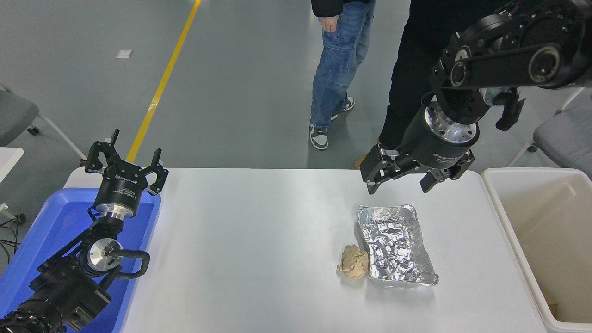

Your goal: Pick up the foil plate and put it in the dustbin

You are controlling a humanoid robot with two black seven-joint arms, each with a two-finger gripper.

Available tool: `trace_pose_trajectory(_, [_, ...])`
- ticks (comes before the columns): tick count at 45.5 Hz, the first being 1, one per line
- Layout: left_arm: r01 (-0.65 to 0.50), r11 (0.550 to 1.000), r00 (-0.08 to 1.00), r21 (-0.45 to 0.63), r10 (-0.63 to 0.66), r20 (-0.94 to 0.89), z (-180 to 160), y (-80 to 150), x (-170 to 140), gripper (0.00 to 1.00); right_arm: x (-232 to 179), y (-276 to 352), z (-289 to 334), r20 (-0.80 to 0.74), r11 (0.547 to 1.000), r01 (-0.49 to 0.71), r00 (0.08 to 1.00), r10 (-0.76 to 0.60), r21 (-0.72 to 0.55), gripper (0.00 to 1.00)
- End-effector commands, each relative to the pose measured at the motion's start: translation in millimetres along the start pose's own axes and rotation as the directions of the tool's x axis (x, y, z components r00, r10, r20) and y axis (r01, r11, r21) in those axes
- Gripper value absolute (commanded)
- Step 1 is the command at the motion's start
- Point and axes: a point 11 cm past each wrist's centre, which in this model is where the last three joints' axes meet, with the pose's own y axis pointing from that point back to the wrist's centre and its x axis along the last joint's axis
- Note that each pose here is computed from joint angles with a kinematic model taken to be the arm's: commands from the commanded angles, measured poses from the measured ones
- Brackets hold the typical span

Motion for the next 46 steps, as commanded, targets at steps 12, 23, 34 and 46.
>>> trace_pose_trajectory(12, [0.0,1.0,1.0,0.0,0.0,0.0,0,0,0,0.98,-1,-7,-3,-0.013,1.0,0.013,1.0,-0.013,-0.013,1.0])
trace_pose_trajectory(23, [0.001,1.0,1.0,-0.001,-0.001,0.0,0,-1,-1,0.98,-1,-9,-1,-0.011,1.0,0.016,1.0,-0.016,-0.016,1.0])
trace_pose_trajectory(34, [0.0,1.0,1.0,0.0,0.0,0.0,0,0,0,0.98,3,-8,5,0.004,1.0,0.003,1.0,-0.003,-0.022,1.0])
trace_pose_trajectory(46, [0.001,1.0,1.0,-0.001,-0.001,0.0,0,-1,-1,0.98,3,-9,19,0.013,0.998,0.005,1.0,-0.005,-0.058,1.0])
